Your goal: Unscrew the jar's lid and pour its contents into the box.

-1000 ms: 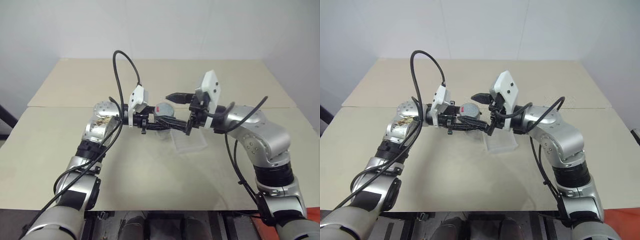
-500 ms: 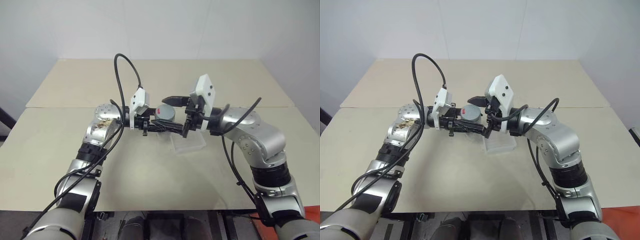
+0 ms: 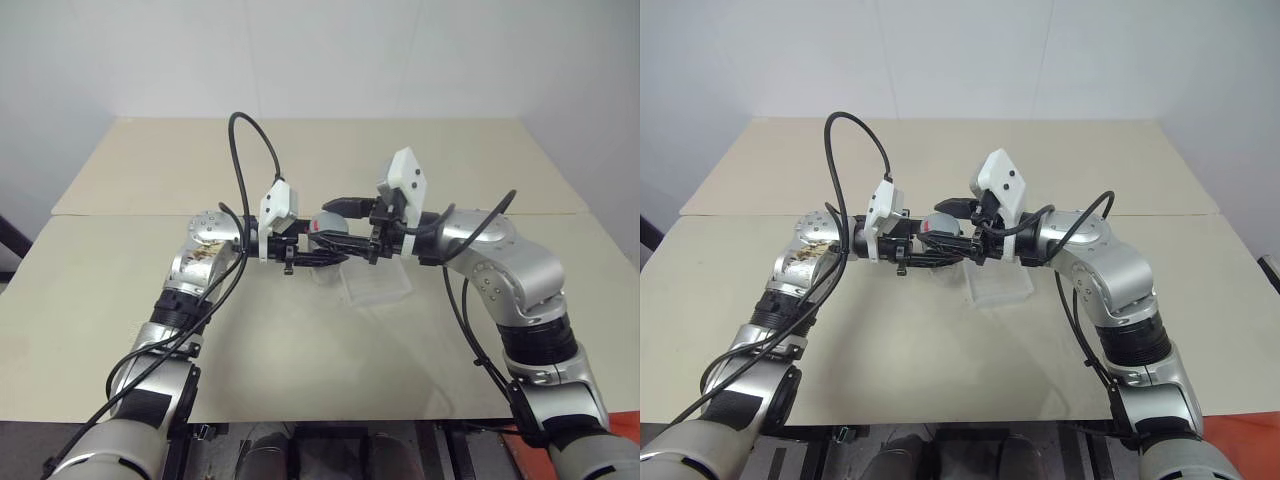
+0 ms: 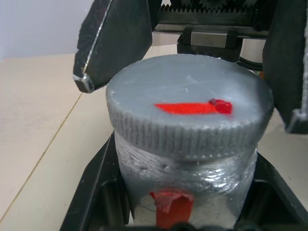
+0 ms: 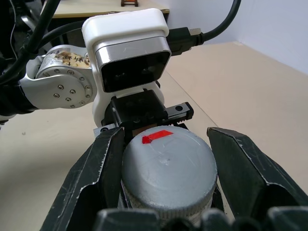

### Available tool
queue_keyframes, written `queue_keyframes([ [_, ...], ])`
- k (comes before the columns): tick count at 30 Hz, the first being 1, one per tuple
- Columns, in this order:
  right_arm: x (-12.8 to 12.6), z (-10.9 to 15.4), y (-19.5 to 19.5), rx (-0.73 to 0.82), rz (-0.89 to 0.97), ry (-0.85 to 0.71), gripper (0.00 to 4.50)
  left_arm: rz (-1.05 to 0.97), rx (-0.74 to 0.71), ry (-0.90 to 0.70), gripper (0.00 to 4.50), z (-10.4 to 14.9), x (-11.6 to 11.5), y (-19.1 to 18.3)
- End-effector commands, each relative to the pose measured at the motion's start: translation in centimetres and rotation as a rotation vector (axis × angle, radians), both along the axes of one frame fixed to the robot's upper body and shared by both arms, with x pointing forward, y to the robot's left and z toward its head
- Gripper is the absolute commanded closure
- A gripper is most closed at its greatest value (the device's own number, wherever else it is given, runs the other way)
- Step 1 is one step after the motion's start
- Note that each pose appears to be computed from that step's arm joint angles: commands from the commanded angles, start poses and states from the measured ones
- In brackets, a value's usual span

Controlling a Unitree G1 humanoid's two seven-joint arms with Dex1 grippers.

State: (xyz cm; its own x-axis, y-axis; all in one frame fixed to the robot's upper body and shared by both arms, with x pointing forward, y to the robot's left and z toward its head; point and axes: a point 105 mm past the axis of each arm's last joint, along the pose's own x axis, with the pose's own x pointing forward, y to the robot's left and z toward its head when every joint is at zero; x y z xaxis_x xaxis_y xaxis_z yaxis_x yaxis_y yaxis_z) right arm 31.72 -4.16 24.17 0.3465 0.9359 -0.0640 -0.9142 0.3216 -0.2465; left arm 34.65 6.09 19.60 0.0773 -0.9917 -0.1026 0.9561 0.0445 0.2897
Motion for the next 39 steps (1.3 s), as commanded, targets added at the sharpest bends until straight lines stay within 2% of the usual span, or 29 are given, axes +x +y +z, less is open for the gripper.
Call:
queue_keyframes([
  [1, -0.4, -0.7, 0.0, -0.031, 0.047, -0.004, 1.8, -0.082, -0.061, -0.078, 2.43, 2.8, -1.3, -0.1],
  [5, -1.2, -1.2, -0.2, -0.071, 0.231, -0.022, 1.8, -0.23, -0.067, -0.053, 2.43, 3.7, -3.2, 0.1],
  [8, -0.8, -1.3, -0.3, -0.121, 0.362, -0.024, 1.8, -0.318, -0.033, -0.072, 2.43, 3.9, -4.1, 0.1],
  [15, 0.7, -0.8, 1.1, -0.178, 0.483, -0.035, 1.8, -0.383, 0.005, -0.078, 2.43, 3.6, -4.9, -0.5],
  [22, 1.7, 0.3, 0.7, -0.115, 0.392, -0.07, 1.8, -0.298, 0.016, -0.087, 2.43, 3.0, -4.0, 0.1],
  [25, 1.1, 0.8, -0.2, -0.073, 0.353, -0.054, 1.26, -0.24, 0.005, -0.072, 2.43, 2.7, -3.5, 0.8],
  [29, 0.8, 1.0, -1.0, -0.039, 0.207, -0.081, 0.01, -0.173, -0.01, -0.067, 2.43, 2.5, -2.9, 1.6],
  [34, 0.2, 0.9, -0.6, -0.015, 0.128, -0.067, 0.01, -0.148, -0.018, -0.069, 2.43, 2.6, -2.5, 1.6],
  [39, 0.9, 1.1, 0.5, 0.028, 0.038, -0.044, 0.01, -0.154, -0.021, -0.07, 2.43, 2.7, -2.4, 1.1],
])
